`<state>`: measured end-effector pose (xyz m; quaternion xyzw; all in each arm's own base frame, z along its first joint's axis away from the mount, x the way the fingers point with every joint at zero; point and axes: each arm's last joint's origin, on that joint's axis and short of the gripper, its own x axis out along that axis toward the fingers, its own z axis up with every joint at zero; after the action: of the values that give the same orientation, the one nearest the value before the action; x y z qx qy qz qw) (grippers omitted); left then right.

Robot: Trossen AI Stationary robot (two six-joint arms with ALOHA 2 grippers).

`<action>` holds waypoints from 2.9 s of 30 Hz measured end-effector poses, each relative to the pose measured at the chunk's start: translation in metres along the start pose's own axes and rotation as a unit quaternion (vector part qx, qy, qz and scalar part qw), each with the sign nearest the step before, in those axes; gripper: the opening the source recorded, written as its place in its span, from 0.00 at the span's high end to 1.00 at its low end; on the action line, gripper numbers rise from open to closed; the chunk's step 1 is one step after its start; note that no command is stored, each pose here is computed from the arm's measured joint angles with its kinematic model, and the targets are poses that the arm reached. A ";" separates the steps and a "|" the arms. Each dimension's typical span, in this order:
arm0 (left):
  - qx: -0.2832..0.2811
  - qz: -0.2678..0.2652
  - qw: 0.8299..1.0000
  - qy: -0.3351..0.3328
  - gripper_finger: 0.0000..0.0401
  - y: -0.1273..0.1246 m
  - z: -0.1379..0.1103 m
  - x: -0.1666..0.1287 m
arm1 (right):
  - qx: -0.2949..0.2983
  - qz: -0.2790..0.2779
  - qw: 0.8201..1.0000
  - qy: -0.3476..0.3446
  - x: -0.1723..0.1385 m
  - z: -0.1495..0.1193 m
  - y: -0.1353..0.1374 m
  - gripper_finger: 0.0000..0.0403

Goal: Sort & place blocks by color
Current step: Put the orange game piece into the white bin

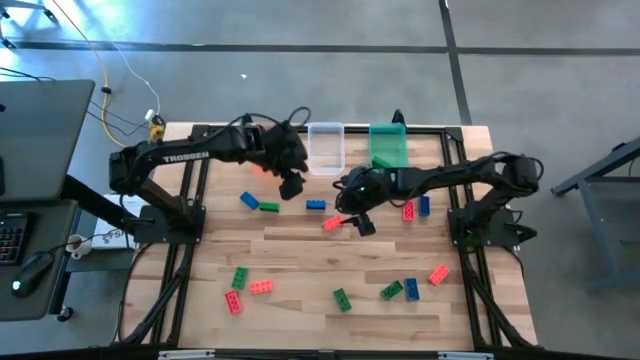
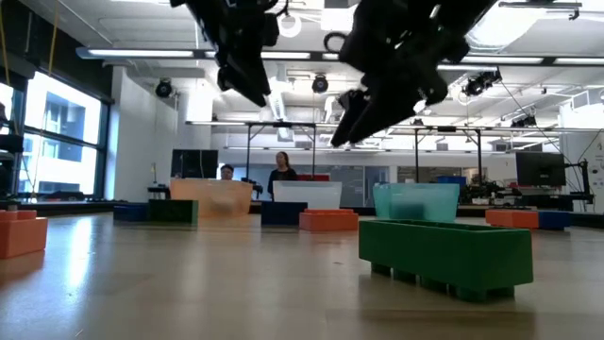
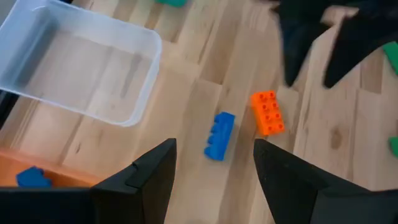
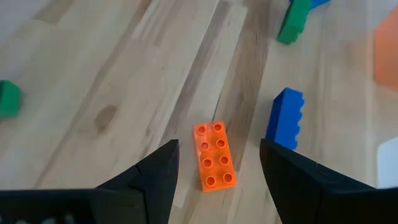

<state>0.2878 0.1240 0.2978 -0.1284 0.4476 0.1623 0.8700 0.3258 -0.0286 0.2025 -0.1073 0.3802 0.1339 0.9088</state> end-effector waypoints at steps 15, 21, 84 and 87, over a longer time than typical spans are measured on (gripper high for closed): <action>-0.014 0.035 0.999 -0.033 0.50 -0.038 -0.045 0.014 | -0.009 0.022 0.999 0.040 0.048 -0.023 -0.003 0.47; -0.025 0.058 0.997 -0.045 0.50 -0.042 -0.058 0.007 | -0.012 0.022 0.999 0.028 0.052 -0.022 -0.004 0.47; -0.082 0.172 0.974 -0.120 0.50 0.007 -0.088 -0.024 | 0.099 -0.225 0.964 -0.101 -0.008 -0.001 -0.068 0.71; -0.082 0.172 0.974 -0.120 0.50 0.007 -0.088 -0.024 | 0.114 -0.267 0.949 -0.125 -0.014 -0.005 -0.087 0.71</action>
<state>0.2067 0.0941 0.2667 -0.1004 0.3405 0.3597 0.8629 0.3411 -0.1145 0.2175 -0.0830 0.2340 -0.1457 0.9577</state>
